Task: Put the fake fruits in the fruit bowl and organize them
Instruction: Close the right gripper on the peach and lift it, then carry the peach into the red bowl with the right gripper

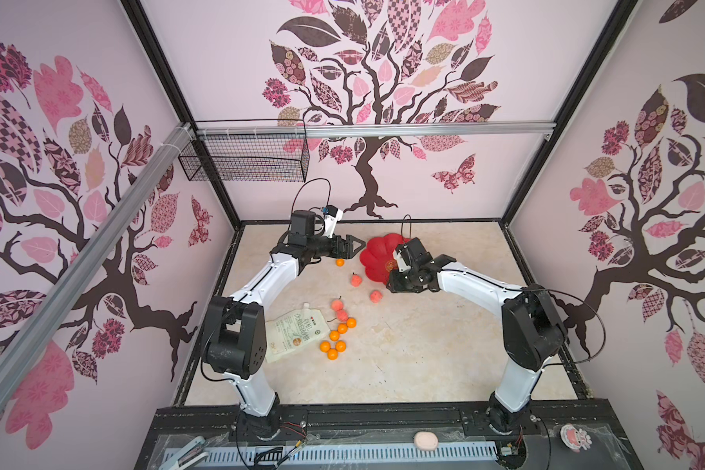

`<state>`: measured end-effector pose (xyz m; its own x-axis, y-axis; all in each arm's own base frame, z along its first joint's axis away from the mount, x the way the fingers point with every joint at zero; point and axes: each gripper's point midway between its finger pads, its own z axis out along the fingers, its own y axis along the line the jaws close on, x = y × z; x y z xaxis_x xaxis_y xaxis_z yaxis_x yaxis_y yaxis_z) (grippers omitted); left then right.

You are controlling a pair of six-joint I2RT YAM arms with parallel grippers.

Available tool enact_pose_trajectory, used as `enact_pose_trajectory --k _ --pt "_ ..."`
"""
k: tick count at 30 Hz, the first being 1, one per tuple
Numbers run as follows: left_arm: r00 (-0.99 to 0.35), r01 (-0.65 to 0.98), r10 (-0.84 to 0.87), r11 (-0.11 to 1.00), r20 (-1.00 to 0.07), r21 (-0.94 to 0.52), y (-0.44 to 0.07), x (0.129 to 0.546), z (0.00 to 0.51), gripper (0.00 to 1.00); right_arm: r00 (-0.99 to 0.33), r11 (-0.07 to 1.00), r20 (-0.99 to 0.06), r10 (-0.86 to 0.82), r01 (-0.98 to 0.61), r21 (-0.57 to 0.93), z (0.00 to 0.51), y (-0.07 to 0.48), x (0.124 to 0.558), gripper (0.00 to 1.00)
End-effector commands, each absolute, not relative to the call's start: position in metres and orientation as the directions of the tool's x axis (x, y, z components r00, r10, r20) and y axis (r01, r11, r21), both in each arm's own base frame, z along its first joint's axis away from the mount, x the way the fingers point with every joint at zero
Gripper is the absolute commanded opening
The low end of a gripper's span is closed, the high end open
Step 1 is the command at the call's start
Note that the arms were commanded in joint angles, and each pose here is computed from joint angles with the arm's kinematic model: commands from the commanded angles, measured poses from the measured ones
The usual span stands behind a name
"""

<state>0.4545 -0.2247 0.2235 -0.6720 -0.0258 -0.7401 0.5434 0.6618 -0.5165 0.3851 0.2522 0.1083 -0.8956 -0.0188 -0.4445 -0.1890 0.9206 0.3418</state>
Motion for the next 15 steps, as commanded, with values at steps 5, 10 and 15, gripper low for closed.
enact_pose_trajectory --k 5,10,15 --pt "-0.724 0.395 -0.075 0.77 -0.686 -0.502 -0.224 0.47 0.191 0.99 -0.885 0.908 -0.458 0.084 -0.122 0.401 0.121 0.247 0.429 0.41" --pt "-0.727 0.398 -0.058 0.776 -0.684 -0.489 -0.233 0.467 0.185 0.99 -0.888 0.924 -0.451 0.091 -0.094 0.371 0.111 0.247 0.456 0.41" --pt "-0.728 0.402 -0.042 0.783 -0.684 -0.476 -0.24 0.464 0.182 0.99 -0.887 0.938 -0.454 0.089 -0.079 0.337 0.101 0.252 0.48 0.41"
